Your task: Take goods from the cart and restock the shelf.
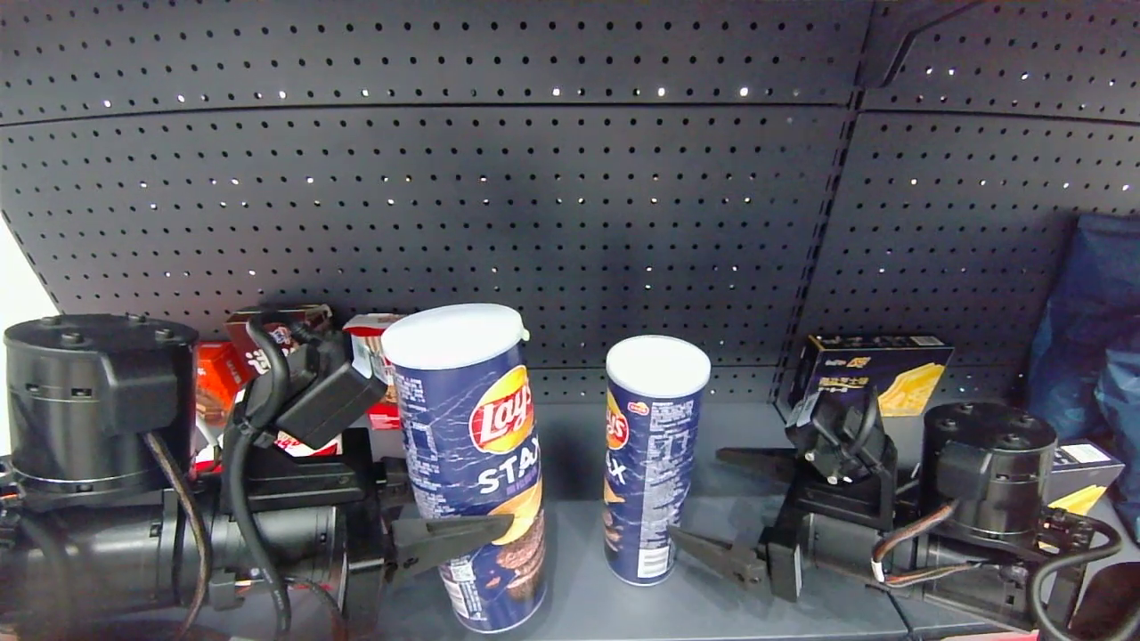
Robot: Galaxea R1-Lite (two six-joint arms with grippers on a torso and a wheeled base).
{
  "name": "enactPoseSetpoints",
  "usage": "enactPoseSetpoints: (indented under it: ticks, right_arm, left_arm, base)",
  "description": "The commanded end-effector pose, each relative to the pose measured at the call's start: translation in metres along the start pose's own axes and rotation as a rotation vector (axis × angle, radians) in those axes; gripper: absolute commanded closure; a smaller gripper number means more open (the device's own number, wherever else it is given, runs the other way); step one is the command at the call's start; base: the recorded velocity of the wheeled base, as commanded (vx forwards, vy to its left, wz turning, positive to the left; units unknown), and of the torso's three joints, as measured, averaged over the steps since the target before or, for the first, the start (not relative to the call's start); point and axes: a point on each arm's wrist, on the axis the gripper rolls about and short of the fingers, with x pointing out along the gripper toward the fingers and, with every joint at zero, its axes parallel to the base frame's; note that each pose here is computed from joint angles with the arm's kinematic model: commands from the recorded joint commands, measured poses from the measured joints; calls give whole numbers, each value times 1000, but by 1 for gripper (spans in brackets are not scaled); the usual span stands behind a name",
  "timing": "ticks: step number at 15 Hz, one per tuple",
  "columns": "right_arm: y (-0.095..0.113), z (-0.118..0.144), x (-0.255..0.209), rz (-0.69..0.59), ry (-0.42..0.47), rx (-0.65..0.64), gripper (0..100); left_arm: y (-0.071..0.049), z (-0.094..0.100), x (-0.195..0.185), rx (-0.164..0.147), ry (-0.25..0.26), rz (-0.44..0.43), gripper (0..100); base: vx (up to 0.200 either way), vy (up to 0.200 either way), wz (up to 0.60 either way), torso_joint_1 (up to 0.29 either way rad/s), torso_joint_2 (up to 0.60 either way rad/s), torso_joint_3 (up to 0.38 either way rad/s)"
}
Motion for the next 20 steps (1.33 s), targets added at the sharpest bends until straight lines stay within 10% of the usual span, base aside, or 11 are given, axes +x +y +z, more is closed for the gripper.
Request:
enactPoseSetpoints:
  ticks: [1, 7, 20]
  right_arm:
    - [-9, 0, 6, -25, -1, 4, 0]
    - [-25, 6, 18, -78, -23, 2, 0]
    - [9, 27, 18, 35, -100, -70, 0]
  left_arm:
    - [0, 0, 0, 0, 0, 0, 100]
    - [0, -1, 0, -2, 4, -1, 100]
    - [0, -1, 0, -2, 4, -2, 100]
  base:
    - [0, 0, 0, 0, 0, 0]
    - [0, 0, 0, 0, 0, 0]
    - [0, 0, 0, 0, 0, 0]
